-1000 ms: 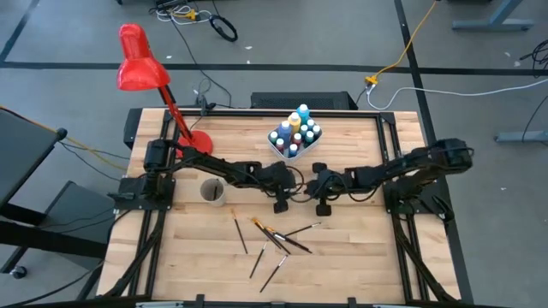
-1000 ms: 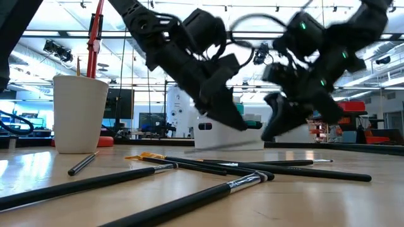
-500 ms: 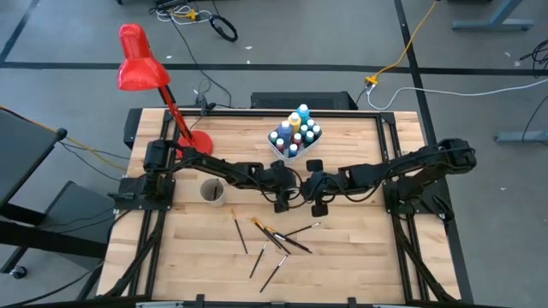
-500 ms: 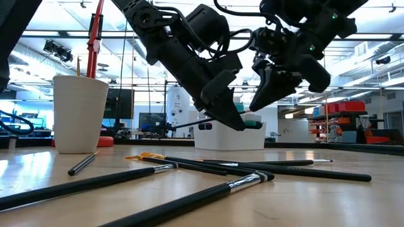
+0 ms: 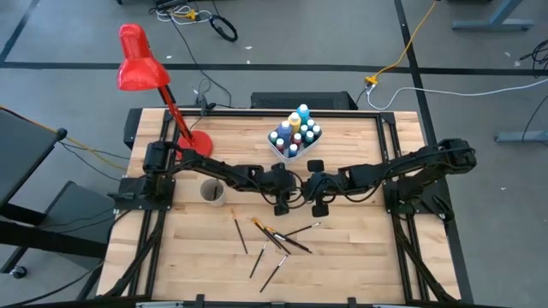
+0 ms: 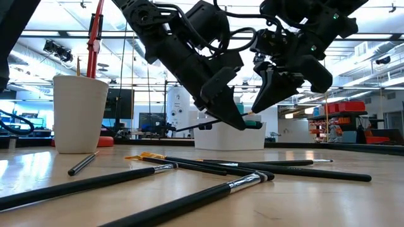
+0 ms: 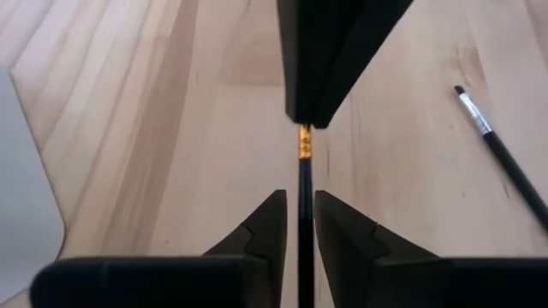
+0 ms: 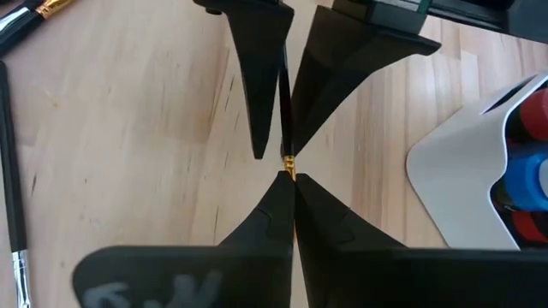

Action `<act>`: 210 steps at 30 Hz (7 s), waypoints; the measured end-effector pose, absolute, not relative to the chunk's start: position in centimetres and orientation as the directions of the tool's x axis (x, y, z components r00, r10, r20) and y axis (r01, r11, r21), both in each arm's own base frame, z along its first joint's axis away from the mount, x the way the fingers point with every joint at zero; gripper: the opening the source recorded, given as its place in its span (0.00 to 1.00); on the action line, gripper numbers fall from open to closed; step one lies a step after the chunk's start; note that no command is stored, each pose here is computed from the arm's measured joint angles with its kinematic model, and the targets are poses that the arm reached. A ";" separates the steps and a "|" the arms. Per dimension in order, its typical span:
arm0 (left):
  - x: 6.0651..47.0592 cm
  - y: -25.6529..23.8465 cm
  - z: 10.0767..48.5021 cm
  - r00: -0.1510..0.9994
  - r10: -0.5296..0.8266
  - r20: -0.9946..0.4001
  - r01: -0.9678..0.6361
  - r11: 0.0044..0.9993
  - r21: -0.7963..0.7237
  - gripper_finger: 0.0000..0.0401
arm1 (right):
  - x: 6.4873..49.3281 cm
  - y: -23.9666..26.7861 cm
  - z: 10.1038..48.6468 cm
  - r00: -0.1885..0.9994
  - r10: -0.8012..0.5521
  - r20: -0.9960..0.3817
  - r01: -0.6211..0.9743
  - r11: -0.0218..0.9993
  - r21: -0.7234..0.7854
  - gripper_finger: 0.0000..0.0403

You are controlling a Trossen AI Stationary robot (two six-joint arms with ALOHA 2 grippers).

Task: Pick & Place Paint Supplies
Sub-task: Put the gold paint brush into the white cup, then put the silver paint brush into the white cup

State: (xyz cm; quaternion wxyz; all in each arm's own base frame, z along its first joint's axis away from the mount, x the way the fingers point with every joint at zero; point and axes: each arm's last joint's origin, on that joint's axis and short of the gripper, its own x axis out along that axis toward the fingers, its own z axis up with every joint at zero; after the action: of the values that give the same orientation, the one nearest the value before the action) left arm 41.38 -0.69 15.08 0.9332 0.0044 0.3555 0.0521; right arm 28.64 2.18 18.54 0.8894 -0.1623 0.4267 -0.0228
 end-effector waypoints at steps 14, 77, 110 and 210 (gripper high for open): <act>41.6 -1.0 15.3 0.762 0.097 -0.640 -0.092 0.995 0.041 0.05 | 28.7 2.2 18.6 0.636 -0.177 -0.751 -0.094 0.949 -0.302 0.01; 18.6 -7.1 19.1 0.645 0.755 -0.120 -0.762 0.646 -0.031 0.09 | 30.2 4.0 20.5 0.815 -0.187 -0.549 0.063 0.970 -0.237 0.42; 19.8 -8.0 23.2 0.783 0.622 0.009 -0.621 0.782 -0.051 0.13 | 22.7 8.5 11.8 0.665 0.108 -0.739 -0.149 0.989 0.011 0.42; 38.6 -3.2 23.2 0.782 -0.145 -0.607 -0.011 0.969 -0.246 0.36 | 28.9 9.8 22.9 0.812 -0.273 -0.516 -0.413 0.355 -0.838 0.00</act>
State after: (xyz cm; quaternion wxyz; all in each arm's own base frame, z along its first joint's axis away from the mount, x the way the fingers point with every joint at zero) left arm 38.64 -3.18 23.19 0.9363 -0.1190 0.3286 -0.0359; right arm 28.85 9.81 22.92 0.7654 -0.5659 0.3030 0.0459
